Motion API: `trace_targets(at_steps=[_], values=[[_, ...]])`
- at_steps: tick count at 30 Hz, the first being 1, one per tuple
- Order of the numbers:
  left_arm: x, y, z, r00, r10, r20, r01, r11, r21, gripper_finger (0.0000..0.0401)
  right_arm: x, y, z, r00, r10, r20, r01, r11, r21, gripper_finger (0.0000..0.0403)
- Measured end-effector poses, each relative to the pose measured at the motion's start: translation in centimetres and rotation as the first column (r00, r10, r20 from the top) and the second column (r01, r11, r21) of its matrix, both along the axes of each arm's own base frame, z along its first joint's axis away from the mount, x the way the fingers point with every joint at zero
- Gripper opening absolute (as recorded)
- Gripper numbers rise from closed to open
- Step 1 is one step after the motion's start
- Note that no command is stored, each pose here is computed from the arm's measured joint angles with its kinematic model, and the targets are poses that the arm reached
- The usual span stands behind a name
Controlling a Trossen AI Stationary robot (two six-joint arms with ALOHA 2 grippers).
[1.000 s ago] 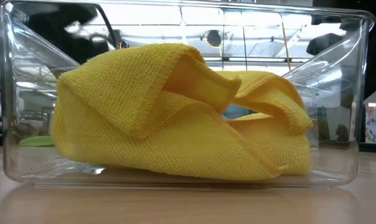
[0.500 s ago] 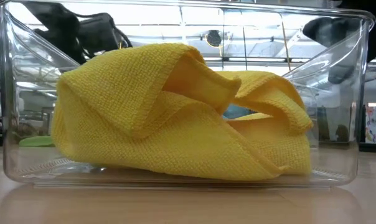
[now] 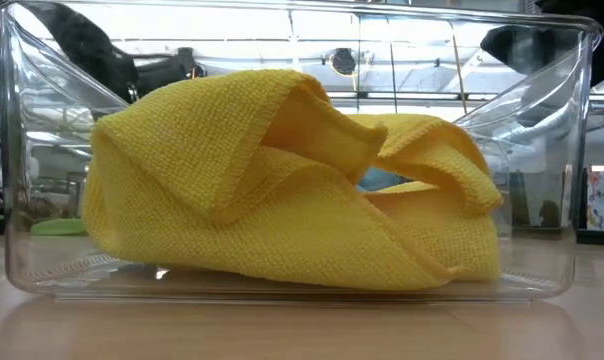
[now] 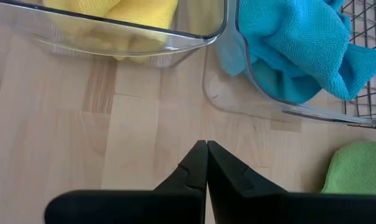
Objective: Sort microfiber towel by color & place in baskets
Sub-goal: Put the left green towel into the wire basket
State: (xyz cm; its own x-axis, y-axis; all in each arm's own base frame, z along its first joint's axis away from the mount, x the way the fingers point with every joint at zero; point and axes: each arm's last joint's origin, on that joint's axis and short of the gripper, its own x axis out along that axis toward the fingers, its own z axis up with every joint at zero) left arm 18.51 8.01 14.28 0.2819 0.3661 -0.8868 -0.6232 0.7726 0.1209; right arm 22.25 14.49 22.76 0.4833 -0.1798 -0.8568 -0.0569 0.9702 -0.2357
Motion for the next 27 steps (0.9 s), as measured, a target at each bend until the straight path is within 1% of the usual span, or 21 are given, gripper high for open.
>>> trace_targets(at_steps=[5,8,11,15,16,19,22,24,27], values=[[-0.5,0.6,-1.6,0.999,0.029,-0.041,-0.030,0.999,-0.015,0.0241,0.1,0.0,0.0,1.000,0.000,0.006,0.000,1.000,0.004,0.0000],[-0.4,0.7,-1.9,0.998,0.012,-0.055,-0.012,1.000,-0.011,0.0207,0.3,0.2,0.1,0.999,0.000,0.032,0.000,1.000,0.013,0.0000],[0.0,0.7,-1.9,1.000,0.005,-0.024,-0.005,1.000,0.012,0.0143,0.5,0.3,0.3,0.997,-0.014,0.080,0.013,1.000,0.007,0.0000],[0.5,0.8,-1.7,1.000,-0.018,0.009,0.018,0.998,0.067,0.0034,1.1,0.6,0.6,0.986,-0.034,0.166,0.030,0.999,0.027,0.0000],[0.6,0.9,-1.7,1.000,-0.015,0.017,0.013,0.996,0.086,0.0020,1.2,0.7,0.7,0.983,-0.034,0.180,0.028,0.999,0.037,0.0000],[0.9,1.1,-1.4,0.999,0.020,0.046,-0.026,0.990,0.141,0.0020,1.4,1.2,1.0,0.973,-0.037,0.227,0.024,0.998,0.062,0.0000],[1.2,1.1,-1.3,0.995,0.040,0.092,-0.054,0.988,0.147,0.0021,1.6,1.6,1.4,0.952,-0.053,0.301,0.036,0.997,0.063,0.0000],[1.4,0.8,-1.2,0.993,0.038,0.110,-0.054,0.988,0.142,0.0017,1.9,1.8,1.8,0.921,-0.069,0.382,0.060,0.998,0.034,0.0000],[1.5,0.5,-1.1,0.993,0.041,0.108,-0.059,0.985,0.164,0.0015,2.6,2.0,2.8,0.852,-0.064,0.520,0.107,0.993,-0.054,0.0000]])
